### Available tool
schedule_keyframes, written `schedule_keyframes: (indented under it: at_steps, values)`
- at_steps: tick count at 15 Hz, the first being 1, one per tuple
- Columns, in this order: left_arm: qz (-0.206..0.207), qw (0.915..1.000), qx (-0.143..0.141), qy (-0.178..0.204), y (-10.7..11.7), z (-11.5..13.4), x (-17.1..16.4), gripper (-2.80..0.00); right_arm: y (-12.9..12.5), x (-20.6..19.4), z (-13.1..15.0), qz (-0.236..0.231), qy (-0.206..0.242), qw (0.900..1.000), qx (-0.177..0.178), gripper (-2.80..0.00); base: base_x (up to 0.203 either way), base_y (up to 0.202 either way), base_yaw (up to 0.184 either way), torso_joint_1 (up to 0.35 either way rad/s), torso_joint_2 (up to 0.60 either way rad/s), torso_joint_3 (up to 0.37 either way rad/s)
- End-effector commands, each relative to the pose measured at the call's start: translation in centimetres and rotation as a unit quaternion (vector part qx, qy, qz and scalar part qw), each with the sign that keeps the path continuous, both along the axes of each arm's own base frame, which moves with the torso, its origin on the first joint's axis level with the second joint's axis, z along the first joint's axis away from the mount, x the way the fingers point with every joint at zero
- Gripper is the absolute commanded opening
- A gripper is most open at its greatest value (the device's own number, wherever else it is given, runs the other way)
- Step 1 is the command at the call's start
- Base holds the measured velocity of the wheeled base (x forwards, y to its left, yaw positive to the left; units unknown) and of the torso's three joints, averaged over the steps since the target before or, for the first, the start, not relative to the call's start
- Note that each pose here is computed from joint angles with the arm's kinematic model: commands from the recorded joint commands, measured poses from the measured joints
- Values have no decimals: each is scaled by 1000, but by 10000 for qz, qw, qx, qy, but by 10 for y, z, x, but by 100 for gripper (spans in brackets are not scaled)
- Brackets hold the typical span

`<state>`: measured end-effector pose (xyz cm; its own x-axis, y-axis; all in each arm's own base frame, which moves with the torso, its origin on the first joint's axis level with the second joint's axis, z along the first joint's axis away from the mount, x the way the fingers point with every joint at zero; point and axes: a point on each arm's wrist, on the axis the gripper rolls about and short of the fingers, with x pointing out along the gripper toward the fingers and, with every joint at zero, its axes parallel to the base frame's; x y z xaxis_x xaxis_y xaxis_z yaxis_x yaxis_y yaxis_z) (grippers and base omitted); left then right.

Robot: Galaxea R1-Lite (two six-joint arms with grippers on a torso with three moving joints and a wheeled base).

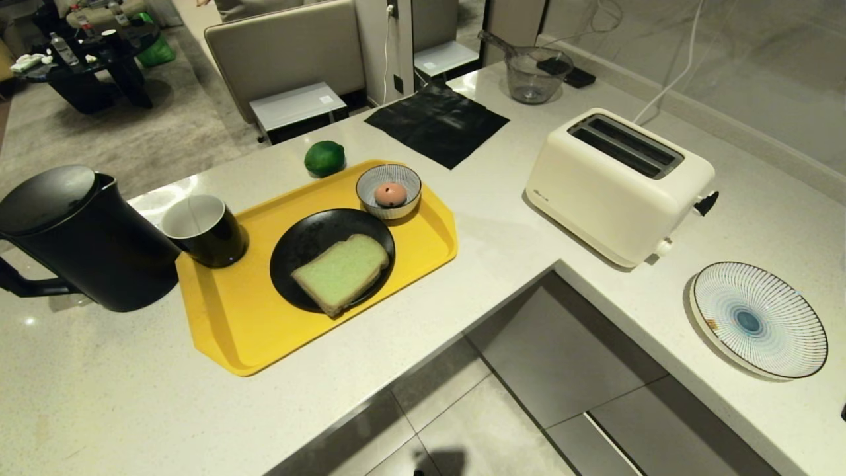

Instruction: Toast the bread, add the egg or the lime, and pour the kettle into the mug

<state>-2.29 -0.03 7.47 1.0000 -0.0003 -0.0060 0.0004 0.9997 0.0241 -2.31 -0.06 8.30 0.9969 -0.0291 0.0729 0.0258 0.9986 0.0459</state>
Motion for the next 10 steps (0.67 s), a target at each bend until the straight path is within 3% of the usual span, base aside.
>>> schedule_keyframes:
  at_steps: [1, 10]
  values:
    - [1, 10000, 2, 9, 0, 0, 0, -280, 0, 2, -7, -3, 141, 9999, 2, -280, 0, 0, 0, 0, 0, 0]
    - [1, 10000, 2, 9, 0, 0, 0, -280, 0, 2, -7, -36, 135, 9999, 35, -280, 0, 0, 0, 0, 0, 0]
